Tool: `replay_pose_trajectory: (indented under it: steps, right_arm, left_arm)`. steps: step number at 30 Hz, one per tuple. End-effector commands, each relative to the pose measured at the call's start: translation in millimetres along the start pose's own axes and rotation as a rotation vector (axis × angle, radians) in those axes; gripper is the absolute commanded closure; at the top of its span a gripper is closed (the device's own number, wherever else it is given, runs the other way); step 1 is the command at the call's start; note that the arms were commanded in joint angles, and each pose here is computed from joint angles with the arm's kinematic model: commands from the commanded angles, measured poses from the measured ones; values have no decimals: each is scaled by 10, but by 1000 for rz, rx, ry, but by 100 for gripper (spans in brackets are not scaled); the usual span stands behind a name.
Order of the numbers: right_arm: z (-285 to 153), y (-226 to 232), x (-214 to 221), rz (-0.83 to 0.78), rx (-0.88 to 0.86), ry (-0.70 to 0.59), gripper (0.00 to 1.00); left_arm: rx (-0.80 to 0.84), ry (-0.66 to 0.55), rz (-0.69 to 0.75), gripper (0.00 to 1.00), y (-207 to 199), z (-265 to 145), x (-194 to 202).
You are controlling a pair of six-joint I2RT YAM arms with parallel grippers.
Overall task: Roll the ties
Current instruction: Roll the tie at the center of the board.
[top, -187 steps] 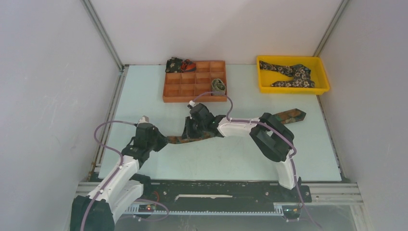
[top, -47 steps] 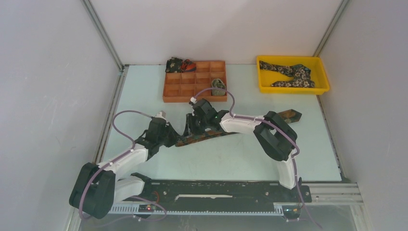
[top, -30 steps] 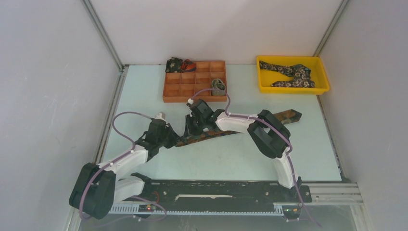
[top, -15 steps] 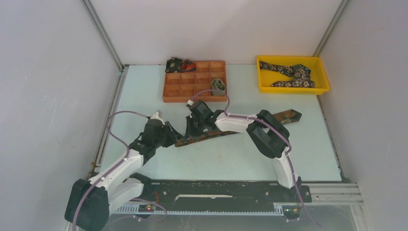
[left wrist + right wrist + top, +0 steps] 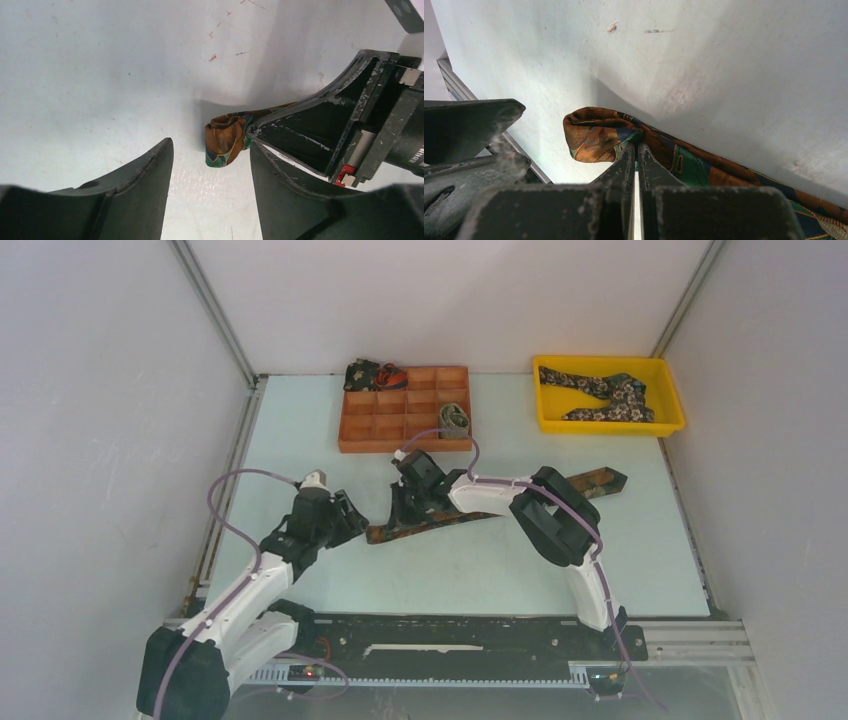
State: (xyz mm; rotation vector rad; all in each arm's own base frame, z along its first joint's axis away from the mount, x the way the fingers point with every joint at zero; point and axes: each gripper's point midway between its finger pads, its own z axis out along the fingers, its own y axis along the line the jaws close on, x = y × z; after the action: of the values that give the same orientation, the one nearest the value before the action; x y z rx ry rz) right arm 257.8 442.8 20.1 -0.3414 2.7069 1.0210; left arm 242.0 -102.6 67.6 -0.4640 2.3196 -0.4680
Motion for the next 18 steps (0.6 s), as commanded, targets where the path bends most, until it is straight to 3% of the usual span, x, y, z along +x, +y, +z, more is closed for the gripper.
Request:
replay_pose_trajectory:
  steps: [1,18]
  right_arm:
    - [102,-266,97,5,67,19,100]
    - [132,-334,168,12,81,33,100]
  left_arm:
    - [35,39,28,36,-20,32,23]
    - [107,120,-24,46,-70,221,224]
